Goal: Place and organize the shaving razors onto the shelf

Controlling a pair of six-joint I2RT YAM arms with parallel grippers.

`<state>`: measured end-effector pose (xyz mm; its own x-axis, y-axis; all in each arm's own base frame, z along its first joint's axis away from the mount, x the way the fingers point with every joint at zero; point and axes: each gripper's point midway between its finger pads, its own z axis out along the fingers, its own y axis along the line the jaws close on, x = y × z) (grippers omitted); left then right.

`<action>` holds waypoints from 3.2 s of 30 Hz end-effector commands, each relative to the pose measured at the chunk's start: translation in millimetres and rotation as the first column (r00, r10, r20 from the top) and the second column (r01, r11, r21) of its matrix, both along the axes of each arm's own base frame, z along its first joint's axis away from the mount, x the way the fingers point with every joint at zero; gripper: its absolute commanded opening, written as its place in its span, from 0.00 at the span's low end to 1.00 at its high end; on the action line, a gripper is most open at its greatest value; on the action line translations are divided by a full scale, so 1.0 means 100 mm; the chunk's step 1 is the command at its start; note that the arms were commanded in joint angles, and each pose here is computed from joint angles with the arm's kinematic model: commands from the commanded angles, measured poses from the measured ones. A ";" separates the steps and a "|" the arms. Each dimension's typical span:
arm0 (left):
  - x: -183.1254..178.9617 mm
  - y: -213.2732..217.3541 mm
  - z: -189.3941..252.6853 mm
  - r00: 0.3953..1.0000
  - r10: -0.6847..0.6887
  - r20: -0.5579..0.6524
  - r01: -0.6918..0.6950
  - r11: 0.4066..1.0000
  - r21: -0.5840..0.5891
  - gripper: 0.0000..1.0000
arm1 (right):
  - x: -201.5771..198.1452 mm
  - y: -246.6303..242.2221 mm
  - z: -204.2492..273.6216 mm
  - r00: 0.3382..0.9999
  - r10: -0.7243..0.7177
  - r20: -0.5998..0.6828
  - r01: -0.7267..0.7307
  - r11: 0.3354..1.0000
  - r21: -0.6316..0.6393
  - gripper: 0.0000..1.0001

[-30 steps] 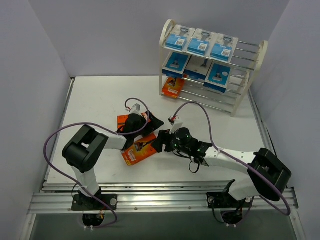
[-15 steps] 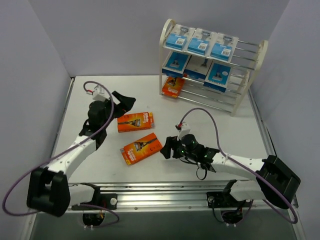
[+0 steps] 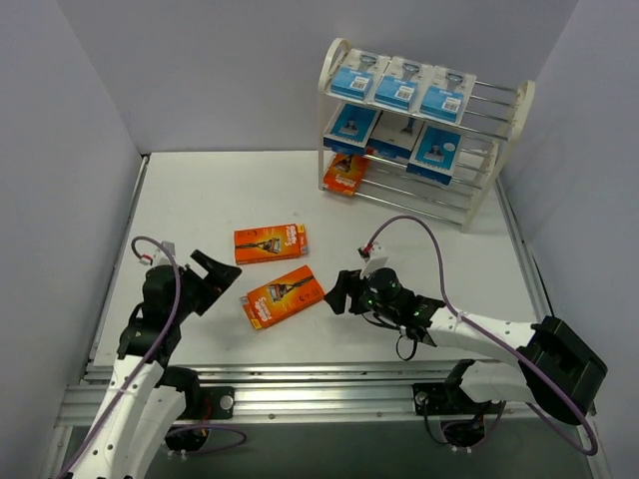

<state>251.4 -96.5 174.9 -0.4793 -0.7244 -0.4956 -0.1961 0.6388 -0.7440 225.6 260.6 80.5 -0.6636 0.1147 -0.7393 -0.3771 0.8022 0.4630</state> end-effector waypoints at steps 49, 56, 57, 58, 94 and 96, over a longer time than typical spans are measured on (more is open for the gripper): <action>-0.27 -0.21 -1.48 0.980 0.010 -0.200 -0.020 0.999 -0.048 0.27 | 0.12 -0.15 -0.12 0.999 -0.047 -0.021 0.048 0.998 0.046 0.66; -0.24 -0.26 -1.54 0.978 -0.008 -0.208 -0.004 0.998 -0.058 0.08 | 0.13 -0.16 -0.11 0.999 -0.046 -0.020 0.047 0.998 0.045 0.66; -0.23 -0.28 -1.53 0.979 -0.015 -0.203 0.002 0.998 -0.064 0.06 | 0.13 -0.17 -0.12 0.999 -0.048 -0.022 0.048 0.998 0.043 0.66; -0.22 -0.29 -1.53 0.978 -0.018 -0.209 0.005 0.998 -0.063 0.03 | 0.13 -0.17 -0.11 0.999 -0.047 -0.021 0.048 0.998 0.043 0.66; 0.27 -1.09 -0.85 0.983 -0.161 -0.090 0.139 0.967 -0.215 0.02 | 0.60 -0.56 1.05 0.966 -0.194 0.169 0.194 0.981 0.015 0.67; 0.31 -1.18 -0.83 0.981 -0.173 -0.086 0.151 0.965 -0.214 0.02 | 0.63 -0.58 1.11 0.963 -0.201 0.178 0.203 0.979 0.010 0.67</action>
